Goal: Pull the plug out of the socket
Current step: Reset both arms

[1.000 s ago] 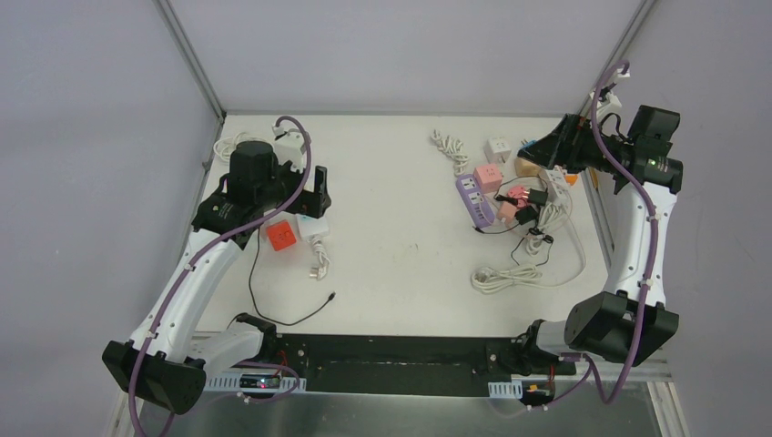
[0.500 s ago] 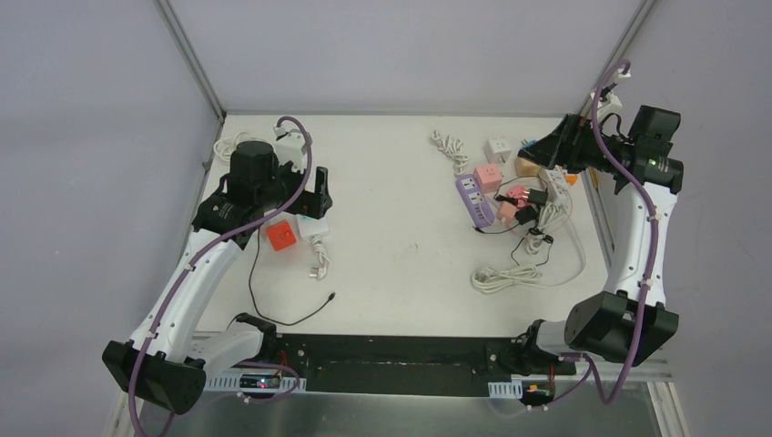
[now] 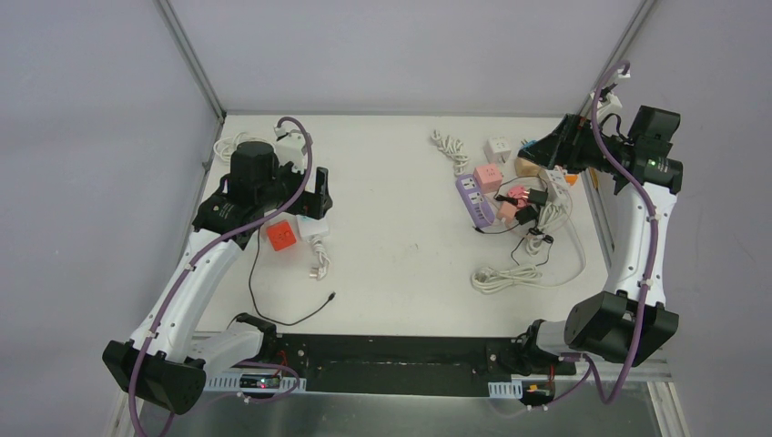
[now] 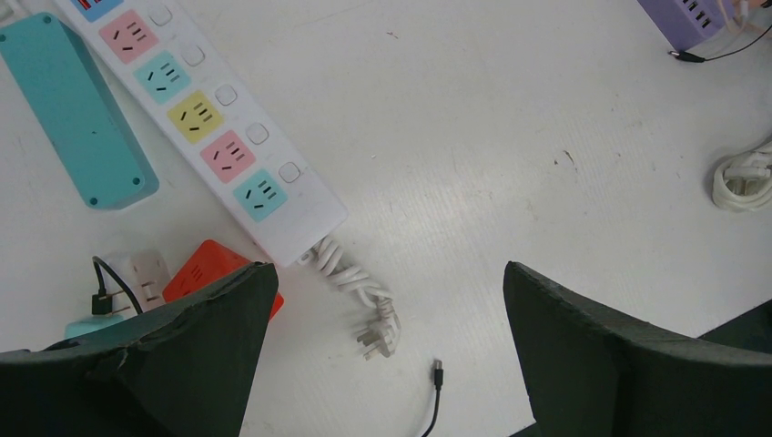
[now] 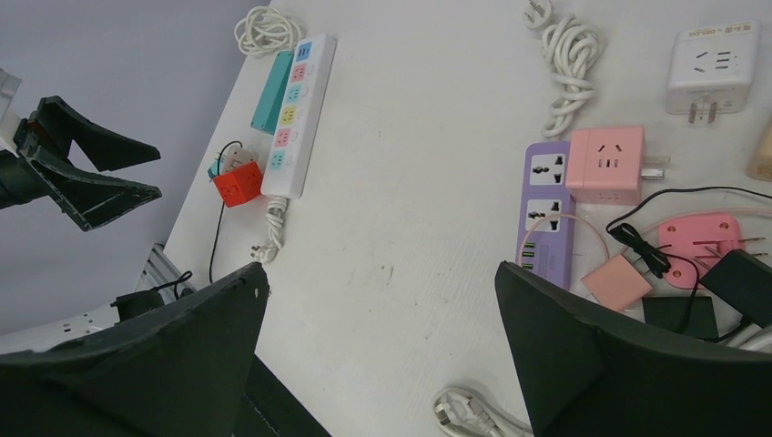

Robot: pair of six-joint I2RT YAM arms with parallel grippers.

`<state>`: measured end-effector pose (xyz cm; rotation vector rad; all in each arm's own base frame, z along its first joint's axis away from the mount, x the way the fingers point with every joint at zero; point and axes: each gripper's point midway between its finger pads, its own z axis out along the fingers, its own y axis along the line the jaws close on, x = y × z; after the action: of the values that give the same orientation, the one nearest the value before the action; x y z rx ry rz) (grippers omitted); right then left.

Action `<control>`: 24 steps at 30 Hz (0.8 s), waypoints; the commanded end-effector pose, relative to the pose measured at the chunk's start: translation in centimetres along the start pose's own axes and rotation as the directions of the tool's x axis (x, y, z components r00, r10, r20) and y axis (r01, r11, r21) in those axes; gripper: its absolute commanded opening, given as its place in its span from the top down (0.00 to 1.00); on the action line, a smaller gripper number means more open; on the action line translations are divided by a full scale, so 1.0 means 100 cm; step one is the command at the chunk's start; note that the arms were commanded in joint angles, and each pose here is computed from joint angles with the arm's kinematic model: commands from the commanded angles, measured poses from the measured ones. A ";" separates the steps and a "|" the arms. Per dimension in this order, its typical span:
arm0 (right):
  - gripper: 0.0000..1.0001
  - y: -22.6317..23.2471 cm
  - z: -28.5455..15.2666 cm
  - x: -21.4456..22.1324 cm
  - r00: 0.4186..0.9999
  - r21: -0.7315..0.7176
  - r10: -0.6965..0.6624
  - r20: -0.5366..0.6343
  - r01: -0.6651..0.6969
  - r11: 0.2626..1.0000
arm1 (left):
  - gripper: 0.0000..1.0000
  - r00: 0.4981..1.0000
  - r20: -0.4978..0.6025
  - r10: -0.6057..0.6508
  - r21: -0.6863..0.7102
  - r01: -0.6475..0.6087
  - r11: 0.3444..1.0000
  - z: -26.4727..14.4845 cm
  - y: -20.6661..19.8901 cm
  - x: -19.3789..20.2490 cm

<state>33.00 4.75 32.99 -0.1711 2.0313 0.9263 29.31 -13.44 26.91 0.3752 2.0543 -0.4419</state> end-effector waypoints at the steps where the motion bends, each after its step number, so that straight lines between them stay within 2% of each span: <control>1: 0.00 -0.001 -0.005 -0.010 0.998 0.038 -0.037 0.046 0.036 0.999 | 0.01 0.999 0.048 0.024 0.002 -0.024 1.000 -0.003 0.002 -0.011; 7: 0.00 -0.016 0.000 -0.002 0.998 0.127 -0.062 0.020 0.059 0.990 | 0.01 0.999 0.047 0.021 -0.002 -0.021 1.000 -0.003 0.003 -0.010; 15: 0.00 -0.036 0.012 0.010 0.986 0.281 -0.152 -0.066 0.165 0.946 | 0.01 0.999 0.042 -0.013 -0.041 0.015 0.999 -0.001 0.013 -0.009; 24: 0.00 -0.066 0.006 0.003 0.961 0.496 -0.251 -0.119 0.276 0.823 | 0.01 0.981 0.082 -0.177 -0.039 0.181 0.983 0.000 0.037 -0.018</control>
<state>35.39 3.26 27.59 -0.1992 2.2089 0.4352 30.88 -10.64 26.85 0.2228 2.0710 -0.4315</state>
